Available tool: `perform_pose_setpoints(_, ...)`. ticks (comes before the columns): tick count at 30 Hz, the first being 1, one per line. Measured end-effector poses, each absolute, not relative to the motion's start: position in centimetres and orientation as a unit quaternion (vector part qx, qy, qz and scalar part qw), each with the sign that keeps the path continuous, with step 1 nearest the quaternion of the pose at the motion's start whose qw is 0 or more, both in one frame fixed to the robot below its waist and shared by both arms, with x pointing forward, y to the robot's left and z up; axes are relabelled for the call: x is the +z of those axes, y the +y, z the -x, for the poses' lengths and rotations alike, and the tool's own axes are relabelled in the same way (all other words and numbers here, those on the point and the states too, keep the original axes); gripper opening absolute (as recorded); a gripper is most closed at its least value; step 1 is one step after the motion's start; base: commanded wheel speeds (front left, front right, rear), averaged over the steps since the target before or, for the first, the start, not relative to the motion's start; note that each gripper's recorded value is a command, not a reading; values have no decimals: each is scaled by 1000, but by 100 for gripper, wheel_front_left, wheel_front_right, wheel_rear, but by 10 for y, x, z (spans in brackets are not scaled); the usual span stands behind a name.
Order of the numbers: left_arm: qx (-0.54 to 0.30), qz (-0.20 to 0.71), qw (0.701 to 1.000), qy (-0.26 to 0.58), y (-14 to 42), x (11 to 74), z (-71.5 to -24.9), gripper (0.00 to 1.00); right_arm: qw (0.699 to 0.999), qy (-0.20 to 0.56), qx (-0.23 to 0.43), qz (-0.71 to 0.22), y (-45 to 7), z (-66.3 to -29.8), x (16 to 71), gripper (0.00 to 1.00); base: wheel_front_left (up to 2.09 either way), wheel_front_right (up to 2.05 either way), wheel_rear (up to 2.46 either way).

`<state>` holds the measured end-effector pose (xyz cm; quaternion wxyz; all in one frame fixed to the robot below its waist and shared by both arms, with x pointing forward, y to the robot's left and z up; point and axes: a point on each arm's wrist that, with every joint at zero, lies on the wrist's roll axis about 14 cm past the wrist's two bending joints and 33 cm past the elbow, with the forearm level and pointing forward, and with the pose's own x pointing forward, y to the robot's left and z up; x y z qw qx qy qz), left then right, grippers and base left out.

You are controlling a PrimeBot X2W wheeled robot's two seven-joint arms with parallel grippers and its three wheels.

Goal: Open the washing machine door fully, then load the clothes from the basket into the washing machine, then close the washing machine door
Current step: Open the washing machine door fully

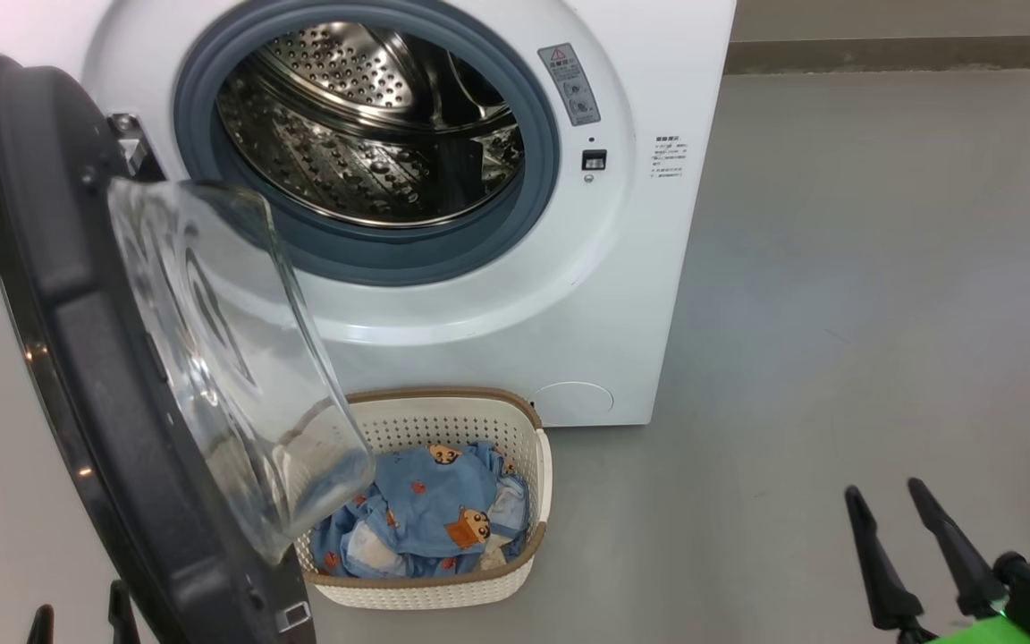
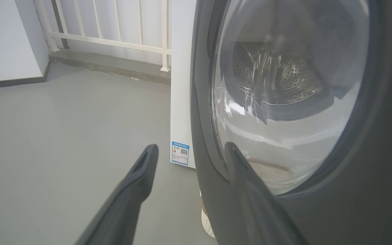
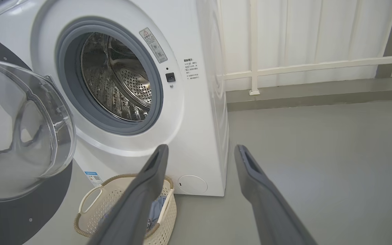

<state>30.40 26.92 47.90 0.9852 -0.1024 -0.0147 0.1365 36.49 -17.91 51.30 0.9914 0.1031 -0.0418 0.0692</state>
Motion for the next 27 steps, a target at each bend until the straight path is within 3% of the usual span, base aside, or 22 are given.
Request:
perform_pose_setpoints(7, 132, 103, 986, -12, 268, 477, -304, 100, 997, -26, 29, -71, -200, -352, 499, 100, 0, 0, 0)
perform_pose_setpoints(27, 122, 104, 987, -7, 261, 475, -307, 100, 998, -4, 24, -59, -200, -347, 485, 100, 0, 0, 0)
